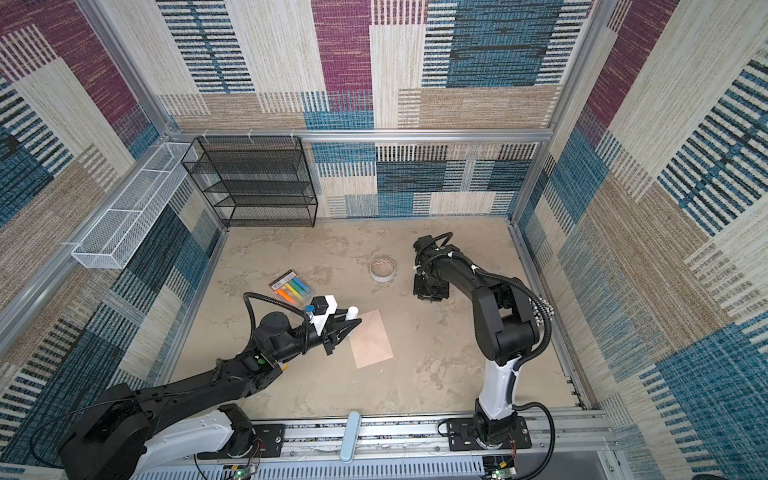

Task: Place the letter into the envelope and seal it
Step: 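Close the right gripper on the translucent cap and lift it, then carry the cap with the right gripper to the glue stick end in the left gripper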

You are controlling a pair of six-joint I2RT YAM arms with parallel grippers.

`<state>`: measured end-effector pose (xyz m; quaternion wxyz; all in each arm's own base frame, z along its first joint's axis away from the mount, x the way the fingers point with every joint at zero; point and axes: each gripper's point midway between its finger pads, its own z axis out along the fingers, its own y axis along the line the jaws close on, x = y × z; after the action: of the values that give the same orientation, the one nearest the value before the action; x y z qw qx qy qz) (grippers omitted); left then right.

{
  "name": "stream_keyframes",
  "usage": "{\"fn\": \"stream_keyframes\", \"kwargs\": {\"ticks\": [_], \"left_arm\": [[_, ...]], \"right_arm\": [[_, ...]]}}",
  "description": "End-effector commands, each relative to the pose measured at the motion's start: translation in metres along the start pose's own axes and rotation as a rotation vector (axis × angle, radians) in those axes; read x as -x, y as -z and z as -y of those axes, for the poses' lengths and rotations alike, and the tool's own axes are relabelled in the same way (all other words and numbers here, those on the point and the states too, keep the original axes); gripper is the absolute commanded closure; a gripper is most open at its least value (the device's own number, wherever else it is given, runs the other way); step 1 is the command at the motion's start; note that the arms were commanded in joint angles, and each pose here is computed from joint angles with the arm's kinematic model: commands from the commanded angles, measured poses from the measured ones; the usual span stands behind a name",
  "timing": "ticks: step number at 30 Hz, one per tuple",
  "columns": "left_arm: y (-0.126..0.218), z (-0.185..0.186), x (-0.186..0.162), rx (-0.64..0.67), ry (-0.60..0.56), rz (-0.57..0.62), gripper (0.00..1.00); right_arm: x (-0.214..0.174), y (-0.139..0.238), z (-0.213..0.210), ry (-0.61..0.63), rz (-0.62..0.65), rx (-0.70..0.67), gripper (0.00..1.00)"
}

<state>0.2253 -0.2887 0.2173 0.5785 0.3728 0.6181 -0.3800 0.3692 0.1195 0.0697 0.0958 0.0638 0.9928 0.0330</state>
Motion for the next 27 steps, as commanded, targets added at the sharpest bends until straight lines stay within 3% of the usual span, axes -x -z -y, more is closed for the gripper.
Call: {"fn": "stream_keyframes", "kwargs": {"ticks": [1, 7, 17, 27], "left_arm": [[-0.002, -0.002, 0.004, 0.011, -0.049, 0.015, 1.00], [-0.012, -0.012, -0.008, 0.039, -0.092, -0.019, 1.00], [-0.030, -0.023, -0.013, 0.049, -0.135, -0.036, 1.00], [-0.034, -0.024, 0.000, 0.043, -0.149, -0.011, 1.00]], "right_arm": [[0.005, 0.024, -0.013, 0.029, 0.039, 0.066, 0.72], [0.000, 0.082, -0.056, 0.134, 0.116, 0.302, 0.72], [-0.039, 0.188, -0.116, 0.338, 0.214, 0.775, 0.72], [-0.078, 0.232, -0.136, 0.460, 0.181, 1.041, 0.72]]}}
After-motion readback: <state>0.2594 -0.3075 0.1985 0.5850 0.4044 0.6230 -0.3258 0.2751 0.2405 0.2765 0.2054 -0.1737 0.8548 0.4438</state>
